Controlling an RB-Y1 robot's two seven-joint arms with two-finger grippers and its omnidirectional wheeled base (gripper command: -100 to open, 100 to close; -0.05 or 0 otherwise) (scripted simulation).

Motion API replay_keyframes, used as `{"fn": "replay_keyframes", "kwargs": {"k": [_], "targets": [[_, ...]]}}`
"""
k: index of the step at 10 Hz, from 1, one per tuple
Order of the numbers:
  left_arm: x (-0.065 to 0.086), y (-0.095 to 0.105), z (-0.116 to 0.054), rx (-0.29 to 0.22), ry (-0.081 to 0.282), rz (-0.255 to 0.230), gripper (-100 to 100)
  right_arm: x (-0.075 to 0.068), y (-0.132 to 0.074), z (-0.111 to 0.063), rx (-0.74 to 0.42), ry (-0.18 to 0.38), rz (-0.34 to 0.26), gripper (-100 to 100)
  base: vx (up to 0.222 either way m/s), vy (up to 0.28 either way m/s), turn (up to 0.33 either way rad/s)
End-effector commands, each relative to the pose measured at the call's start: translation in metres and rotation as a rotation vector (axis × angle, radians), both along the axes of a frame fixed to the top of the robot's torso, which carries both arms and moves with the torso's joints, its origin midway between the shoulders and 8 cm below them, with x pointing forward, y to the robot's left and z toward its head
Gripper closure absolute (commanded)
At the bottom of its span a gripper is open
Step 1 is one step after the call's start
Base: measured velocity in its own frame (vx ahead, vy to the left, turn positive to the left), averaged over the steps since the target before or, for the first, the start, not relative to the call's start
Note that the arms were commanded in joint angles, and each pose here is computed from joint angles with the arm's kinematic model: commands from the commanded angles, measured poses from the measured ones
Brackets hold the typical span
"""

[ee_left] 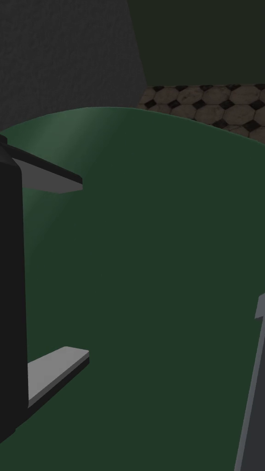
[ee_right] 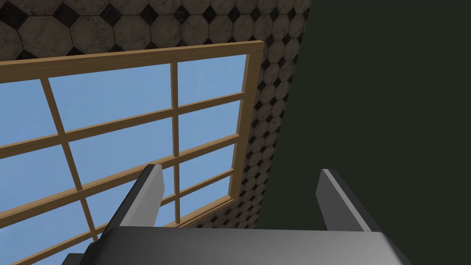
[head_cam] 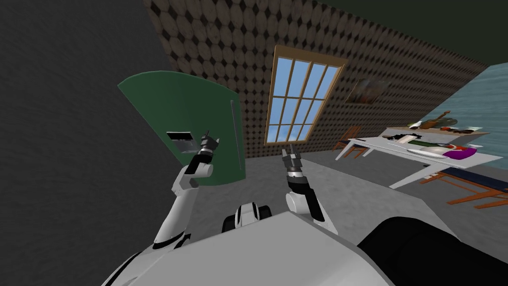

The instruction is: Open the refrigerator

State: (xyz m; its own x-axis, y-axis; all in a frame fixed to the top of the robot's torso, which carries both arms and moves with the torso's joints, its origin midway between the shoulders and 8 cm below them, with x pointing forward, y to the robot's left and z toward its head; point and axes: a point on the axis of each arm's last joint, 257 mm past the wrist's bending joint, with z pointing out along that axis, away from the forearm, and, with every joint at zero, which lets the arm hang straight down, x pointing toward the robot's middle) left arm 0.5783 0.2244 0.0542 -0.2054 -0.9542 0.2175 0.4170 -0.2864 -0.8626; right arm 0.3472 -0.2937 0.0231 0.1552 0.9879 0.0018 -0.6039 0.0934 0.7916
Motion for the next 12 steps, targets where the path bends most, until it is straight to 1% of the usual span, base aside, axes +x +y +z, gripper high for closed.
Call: {"fn": "replay_keyframes", "kwargs": {"k": [1,2,3,4,5,6,7,8,9,10,11,12], "targets": [[0.022,-0.004,0.002,-0.027,0.047,-0.011,-100,0.000,0.000,0.000,0.000,0.000,0.000,0,0.028,-0.040,0.083],[0.022,-0.009,0.017,-0.026,0.023,-0.020,-100,0.000,0.000,0.000,0.000,0.000,0.000,0,0.012,-0.023,-0.012],[0.038,-0.005,0.002,-0.054,0.084,-0.020,-100,0.000,0.000,0.000,0.000,0.000,0.000,0,0.015,-0.033,0.128],[0.041,-0.012,0.016,-0.053,0.077,-0.027,-100,0.000,0.000,0.000,0.000,0.000,0.000,0,0.025,-0.038,0.082],[0.041,-0.017,0.030,-0.052,0.054,-0.036,-100,0.000,0.000,0.000,0.000,0.000,0.000,0,0.021,-0.019,-0.011],[0.058,-0.016,0.022,-0.078,0.115,-0.037,-100,0.000,0.000,0.000,0.000,0.000,0.000,0,0.031,-0.031,0.125],[0.059,-0.022,0.036,-0.077,0.101,-0.046,-100,0.000,0.000,0.000,0.000,0.000,0.000,0,0.036,-0.038,0.076],[0.059,-0.025,0.045,-0.077,0.087,-0.051,-100,0.000,0.000,0.000,0.000,0.000,0.000,0,0.020,-0.020,-0.010],[0.073,-0.023,0.035,-0.103,0.145,-0.050,-100,0.000,0.000,0.000,0.000,0.000,0.000,0,0.025,-0.039,0.107],[0.075,-0.029,0.046,-0.101,0.142,-0.056,-100,0.000,0.000,0.000,0.000,0.000,0.000,0,0.031,-0.047,0.091],[0.075,-0.034,0.060,-0.100,0.122,-0.065,-100,0.000,0.000,0.000,0.000,0.000,0.000,0,0.017,-0.022,0.000],[0.088,-0.032,0.050,-0.125,0.181,-0.061,-100,0.000,0.000,0.000,0.000,0.000,0.000,0,0.032,-0.035,0.096]]}}
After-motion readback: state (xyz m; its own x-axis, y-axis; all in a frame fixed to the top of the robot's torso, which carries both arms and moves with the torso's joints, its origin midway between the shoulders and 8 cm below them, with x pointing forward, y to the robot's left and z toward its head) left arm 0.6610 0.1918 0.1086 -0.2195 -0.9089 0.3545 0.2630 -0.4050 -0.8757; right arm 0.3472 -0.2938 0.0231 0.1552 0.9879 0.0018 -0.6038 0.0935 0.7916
